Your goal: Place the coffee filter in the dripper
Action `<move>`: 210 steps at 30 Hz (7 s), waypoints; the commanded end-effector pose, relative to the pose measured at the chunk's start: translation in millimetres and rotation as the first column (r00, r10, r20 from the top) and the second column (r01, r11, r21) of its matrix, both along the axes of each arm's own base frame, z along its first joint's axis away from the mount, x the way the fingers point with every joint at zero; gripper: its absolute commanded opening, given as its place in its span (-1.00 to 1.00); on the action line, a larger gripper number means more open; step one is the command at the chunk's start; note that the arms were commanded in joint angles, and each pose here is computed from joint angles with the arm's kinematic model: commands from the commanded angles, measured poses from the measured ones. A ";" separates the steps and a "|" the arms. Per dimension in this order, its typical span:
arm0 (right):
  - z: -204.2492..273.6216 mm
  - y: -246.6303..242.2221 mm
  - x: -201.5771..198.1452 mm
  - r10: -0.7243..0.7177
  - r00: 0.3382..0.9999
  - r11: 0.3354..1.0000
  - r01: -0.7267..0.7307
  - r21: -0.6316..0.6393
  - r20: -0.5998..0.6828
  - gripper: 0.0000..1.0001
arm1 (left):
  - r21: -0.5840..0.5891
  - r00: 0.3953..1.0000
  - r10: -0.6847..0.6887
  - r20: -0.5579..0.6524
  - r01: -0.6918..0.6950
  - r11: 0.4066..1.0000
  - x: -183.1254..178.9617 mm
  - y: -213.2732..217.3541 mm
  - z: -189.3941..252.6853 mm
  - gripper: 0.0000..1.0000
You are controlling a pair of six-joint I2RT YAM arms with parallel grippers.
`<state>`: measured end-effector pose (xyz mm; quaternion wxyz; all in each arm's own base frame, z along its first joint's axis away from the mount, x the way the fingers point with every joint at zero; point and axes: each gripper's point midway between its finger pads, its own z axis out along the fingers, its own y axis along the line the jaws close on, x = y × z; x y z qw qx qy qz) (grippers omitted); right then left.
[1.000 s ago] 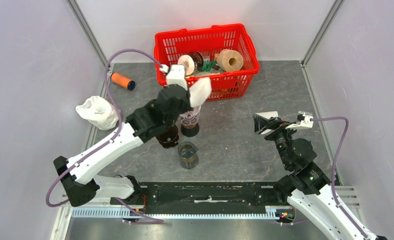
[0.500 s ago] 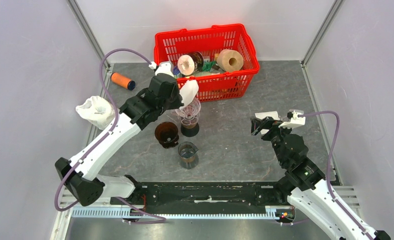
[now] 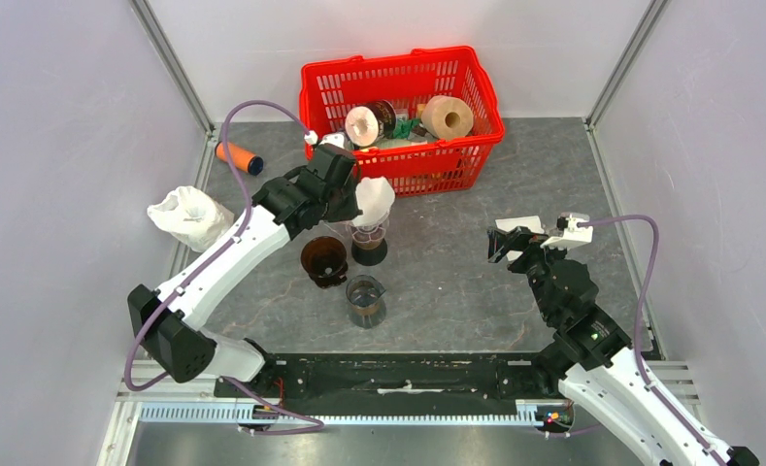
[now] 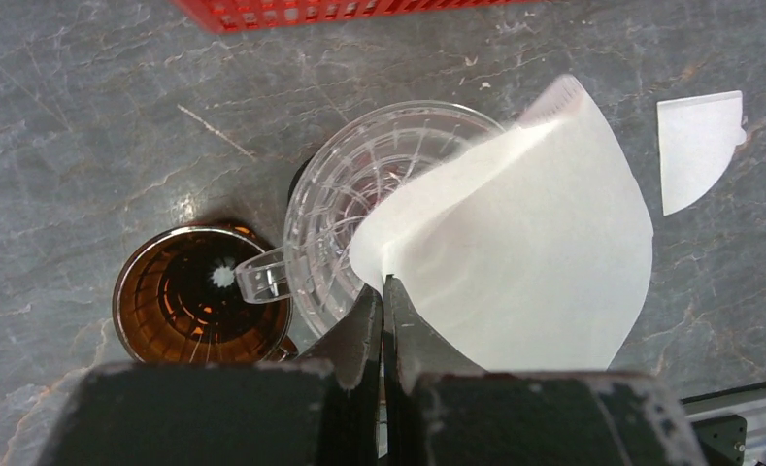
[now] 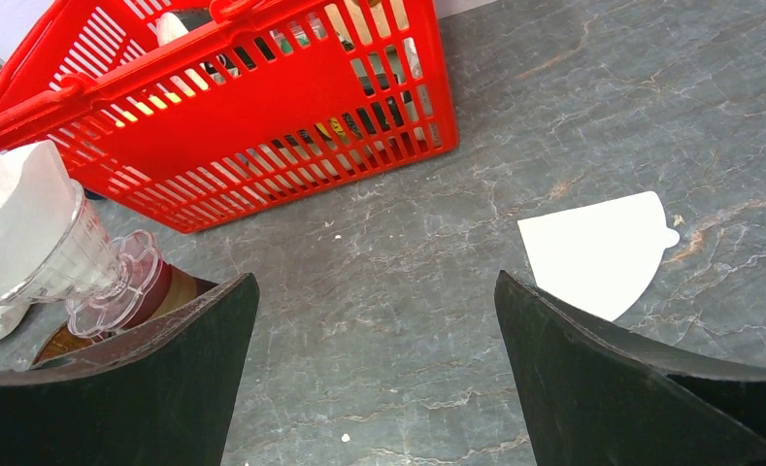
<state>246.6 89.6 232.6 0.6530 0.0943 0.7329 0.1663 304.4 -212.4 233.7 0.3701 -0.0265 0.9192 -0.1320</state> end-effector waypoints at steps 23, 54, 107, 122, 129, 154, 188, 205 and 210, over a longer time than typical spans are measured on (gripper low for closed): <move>-0.9 -3.6 2.2 -0.020 1.000 1.000 0.020 -0.017 0.004 0.98 | -0.018 0.999 0.039 0.015 -0.038 0.999 0.5 7.9 25.0 -0.10; -5.7 -3.9 2.8 -0.025 1.000 0.999 0.024 -0.030 -0.016 0.99 | -0.158 0.939 -0.199 0.281 0.250 0.955 -8.9 -50.0 120.7 0.31; -11.8 -9.8 1.1 -0.047 0.998 0.997 0.044 -0.061 -0.043 0.98 | 0.266 0.995 -0.047 -0.087 0.069 0.962 20.4 -14.0 -16.6 -0.63; -12.3 -10.1 1.0 -0.048 0.998 0.997 0.045 -0.064 -0.043 0.98 | 0.164 0.979 -0.155 -0.135 0.176 0.971 14.4 -40.6 -22.2 -0.67; -12.1 -10.6 0.7 -0.049 0.998 0.997 0.047 -0.062 -0.041 0.98 | 0.111 0.970 -0.207 -0.125 0.221 0.969 12.0 -51.9 -16.0 -0.67; -14.0 -11.7 1.0 -0.055 0.997 0.996 0.052 -0.071 -0.047 0.98 | 0.269 0.982 -0.072 -0.177 0.119 0.956 17.0 -20.9 -43.7 -0.63; -14.6 -12.9 1.2 -0.061 0.997 0.995 0.057 -0.076 -0.048 0.99 | 0.236 0.975 -0.094 -0.202 0.142 0.961 13.8 -26.5 -46.1 -0.25; -12.6 -13.3 0.0 -0.059 0.997 0.996 0.056 -0.071 -0.040 0.98 | 0.215 0.973 -0.110 -0.204 0.154 0.964 11.1 -29.1 -42.5 0.00; -13.6 -13.6 0.4 -0.061 0.997 0.996 0.058 -0.075 -0.043 0.99 | 0.206 0.972 -0.117 -0.203 0.159 0.965 9.3 -29.7 -40.4 0.15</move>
